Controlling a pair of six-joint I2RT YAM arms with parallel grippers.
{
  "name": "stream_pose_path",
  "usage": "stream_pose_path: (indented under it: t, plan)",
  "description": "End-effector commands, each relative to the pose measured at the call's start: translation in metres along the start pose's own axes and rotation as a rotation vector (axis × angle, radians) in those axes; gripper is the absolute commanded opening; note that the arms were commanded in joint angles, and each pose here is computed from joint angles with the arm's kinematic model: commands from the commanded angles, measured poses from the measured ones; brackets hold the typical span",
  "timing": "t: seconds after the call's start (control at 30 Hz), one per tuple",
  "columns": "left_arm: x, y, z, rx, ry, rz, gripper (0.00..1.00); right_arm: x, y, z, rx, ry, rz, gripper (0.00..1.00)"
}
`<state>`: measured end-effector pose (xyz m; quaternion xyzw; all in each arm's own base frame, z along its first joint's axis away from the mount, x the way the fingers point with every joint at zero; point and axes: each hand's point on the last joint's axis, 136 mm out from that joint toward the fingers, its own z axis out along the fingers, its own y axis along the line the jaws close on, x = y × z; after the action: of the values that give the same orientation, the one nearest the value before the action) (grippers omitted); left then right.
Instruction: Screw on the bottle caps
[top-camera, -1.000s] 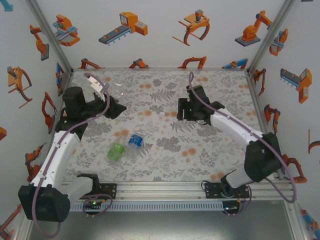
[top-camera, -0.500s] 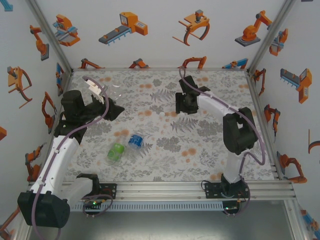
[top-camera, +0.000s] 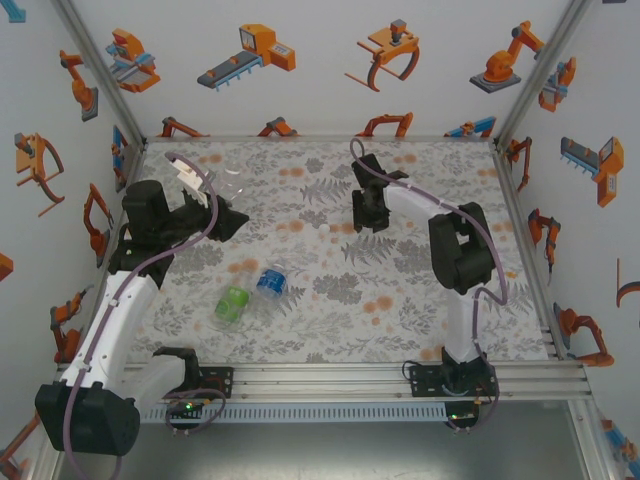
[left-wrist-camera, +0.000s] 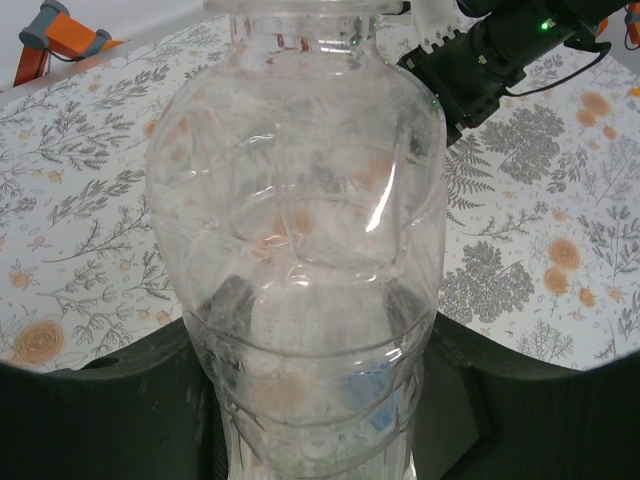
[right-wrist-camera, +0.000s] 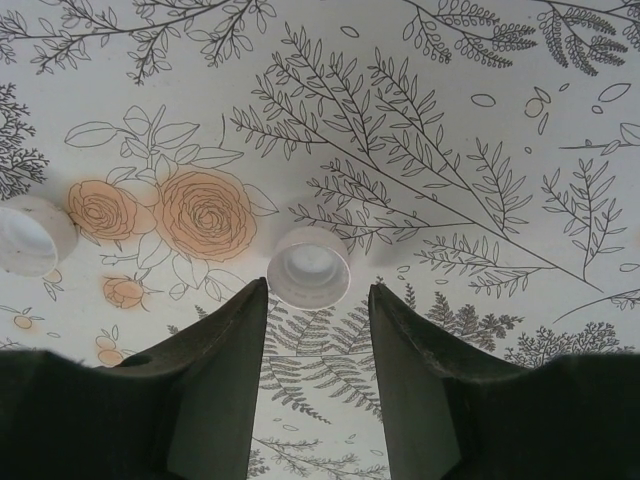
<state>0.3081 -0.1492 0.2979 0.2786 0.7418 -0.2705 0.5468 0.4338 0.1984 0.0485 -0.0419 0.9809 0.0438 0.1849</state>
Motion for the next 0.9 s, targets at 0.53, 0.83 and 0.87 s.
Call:
stream_pose_path:
  t: [0.53, 0.83, 0.87]
  plan:
    - [-0.003, -0.001, 0.002, 0.020, -0.011, 0.008, 0.06, -0.009, 0.001, 0.014, 0.010, 0.000, -0.023, 0.37]
    - [-0.003, -0.001, 0.003, 0.024, -0.009, 0.005, 0.06, -0.003, 0.001, -0.011, 0.003, -0.014, -0.020, 0.33]
    - [-0.003, -0.001, 0.003, 0.026, -0.010, 0.004, 0.06, 0.001, 0.002, -0.015, -0.005, -0.014, -0.015, 0.33]
